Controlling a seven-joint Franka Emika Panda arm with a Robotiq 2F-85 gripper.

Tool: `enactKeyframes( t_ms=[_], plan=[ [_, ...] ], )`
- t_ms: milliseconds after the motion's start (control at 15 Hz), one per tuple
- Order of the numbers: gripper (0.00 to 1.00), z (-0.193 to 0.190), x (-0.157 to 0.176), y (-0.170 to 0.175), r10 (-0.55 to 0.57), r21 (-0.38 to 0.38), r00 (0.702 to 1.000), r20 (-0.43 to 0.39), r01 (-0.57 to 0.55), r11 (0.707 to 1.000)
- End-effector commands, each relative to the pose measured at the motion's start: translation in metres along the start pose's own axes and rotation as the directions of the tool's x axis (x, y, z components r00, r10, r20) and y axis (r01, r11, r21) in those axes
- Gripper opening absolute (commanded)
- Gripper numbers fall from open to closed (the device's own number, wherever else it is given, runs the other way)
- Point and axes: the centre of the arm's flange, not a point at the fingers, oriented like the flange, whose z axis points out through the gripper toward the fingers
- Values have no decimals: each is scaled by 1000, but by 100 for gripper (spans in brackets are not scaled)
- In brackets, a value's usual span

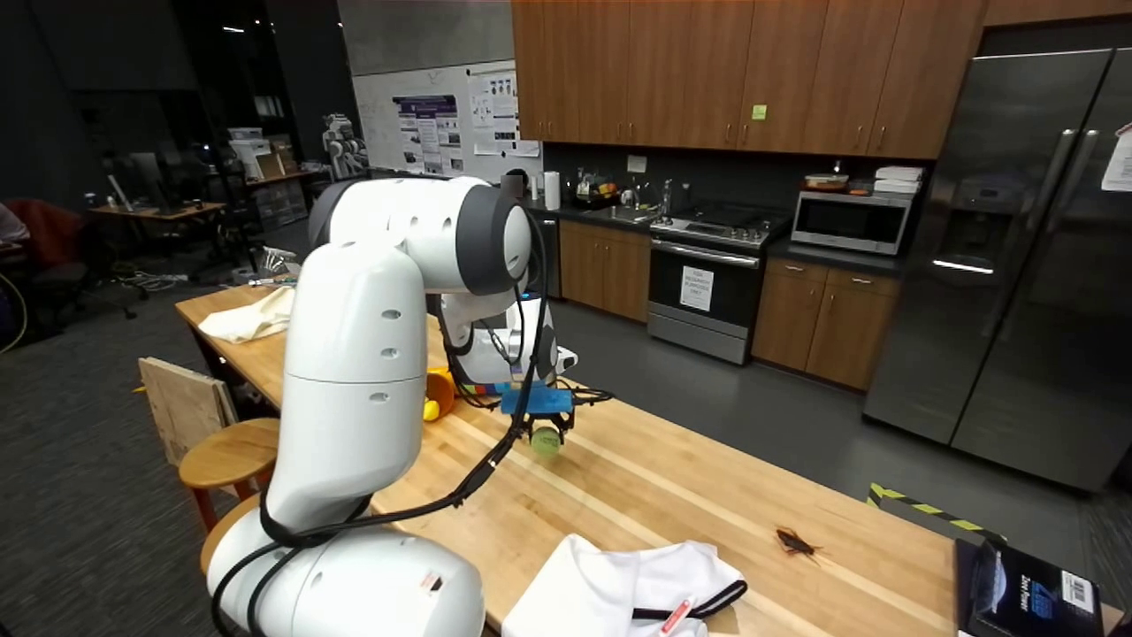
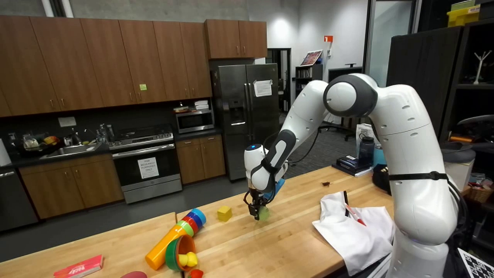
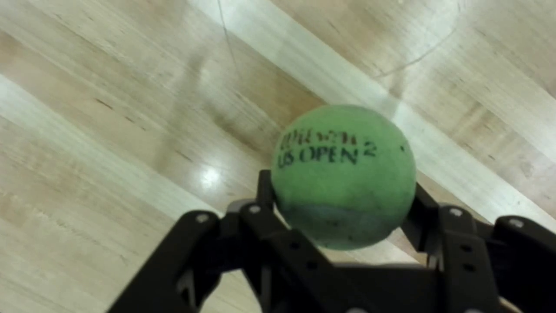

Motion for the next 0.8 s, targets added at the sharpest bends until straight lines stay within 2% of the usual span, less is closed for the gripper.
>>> enactKeyframes(
  t_ms=[0, 733],
  plan=[
    [42, 16, 20, -15, 29, -64, 999, -16, -30, 998],
    [42, 22, 16, 8, 123, -109, 991, -51, -128, 986]
  ],
)
